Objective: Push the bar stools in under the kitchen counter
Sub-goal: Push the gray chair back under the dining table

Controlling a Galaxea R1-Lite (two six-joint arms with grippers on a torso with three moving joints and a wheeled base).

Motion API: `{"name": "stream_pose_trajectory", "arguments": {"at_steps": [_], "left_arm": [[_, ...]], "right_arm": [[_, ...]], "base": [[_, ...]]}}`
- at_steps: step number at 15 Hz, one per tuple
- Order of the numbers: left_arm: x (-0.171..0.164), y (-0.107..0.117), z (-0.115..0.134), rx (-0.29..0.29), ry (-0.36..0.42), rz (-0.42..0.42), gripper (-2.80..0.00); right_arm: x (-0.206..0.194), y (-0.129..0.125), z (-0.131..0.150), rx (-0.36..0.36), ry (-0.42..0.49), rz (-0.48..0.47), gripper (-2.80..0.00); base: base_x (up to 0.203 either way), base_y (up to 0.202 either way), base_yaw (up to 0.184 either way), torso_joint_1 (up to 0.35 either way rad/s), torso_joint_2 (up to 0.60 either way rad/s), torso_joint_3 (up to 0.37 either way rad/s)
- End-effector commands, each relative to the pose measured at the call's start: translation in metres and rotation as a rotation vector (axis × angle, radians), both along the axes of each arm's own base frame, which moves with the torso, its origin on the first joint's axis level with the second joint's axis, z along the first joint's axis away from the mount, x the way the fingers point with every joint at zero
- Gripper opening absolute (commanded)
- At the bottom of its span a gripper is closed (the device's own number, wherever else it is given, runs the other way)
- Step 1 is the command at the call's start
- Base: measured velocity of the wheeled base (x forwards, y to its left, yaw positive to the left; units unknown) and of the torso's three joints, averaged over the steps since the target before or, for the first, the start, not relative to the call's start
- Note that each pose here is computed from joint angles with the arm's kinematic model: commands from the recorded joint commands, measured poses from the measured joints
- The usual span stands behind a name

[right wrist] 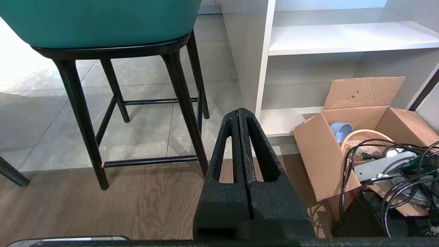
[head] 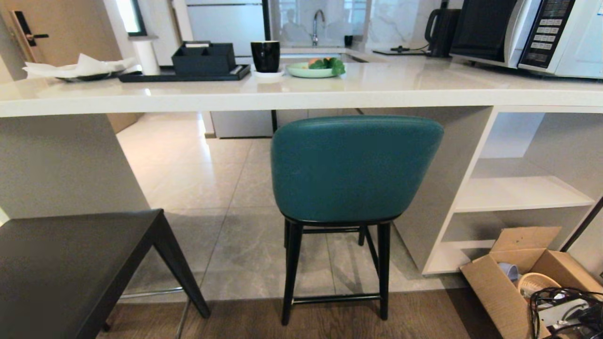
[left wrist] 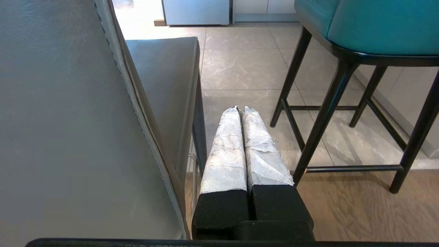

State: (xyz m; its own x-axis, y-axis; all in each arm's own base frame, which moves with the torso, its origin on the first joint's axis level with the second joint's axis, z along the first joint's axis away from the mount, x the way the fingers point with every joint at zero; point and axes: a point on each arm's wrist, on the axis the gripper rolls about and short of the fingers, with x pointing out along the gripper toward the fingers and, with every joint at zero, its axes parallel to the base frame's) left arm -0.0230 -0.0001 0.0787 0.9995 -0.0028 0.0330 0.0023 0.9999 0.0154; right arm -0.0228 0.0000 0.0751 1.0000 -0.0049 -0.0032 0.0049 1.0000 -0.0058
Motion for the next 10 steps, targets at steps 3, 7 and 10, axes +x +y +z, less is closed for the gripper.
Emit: {"name": "stream_pose_trajectory", "arguments": {"at_steps": [3,7,10], "left_arm": [[0.0014,0.0000,-0.0046,0.000,0.018,-0.002,-2.80],[0.0014,0.0000,-0.0044,0.000,0.016,0.000,-2.80],[0.0014,0.0000,-0.0044,0.000,0.016,-0.002,-2.80]], "right_arm": [[0.0001,0.0000,-0.0004,0.000,0.001,0.000,-2.80],[0.0001,0.0000,-0.0004,0.000,0.001,0.000,-2.80],[0.0001,0.0000,-0.0004,0.000,0.001,0.000,-2.80]], "base": [[0.000,0.000,0.000,0.000,0.00,0.000],[0.000,0.000,0.000,0.000,0.00,0.000],[-0.157,0.000,-0.003,0.006,0.00,0.003]]}}
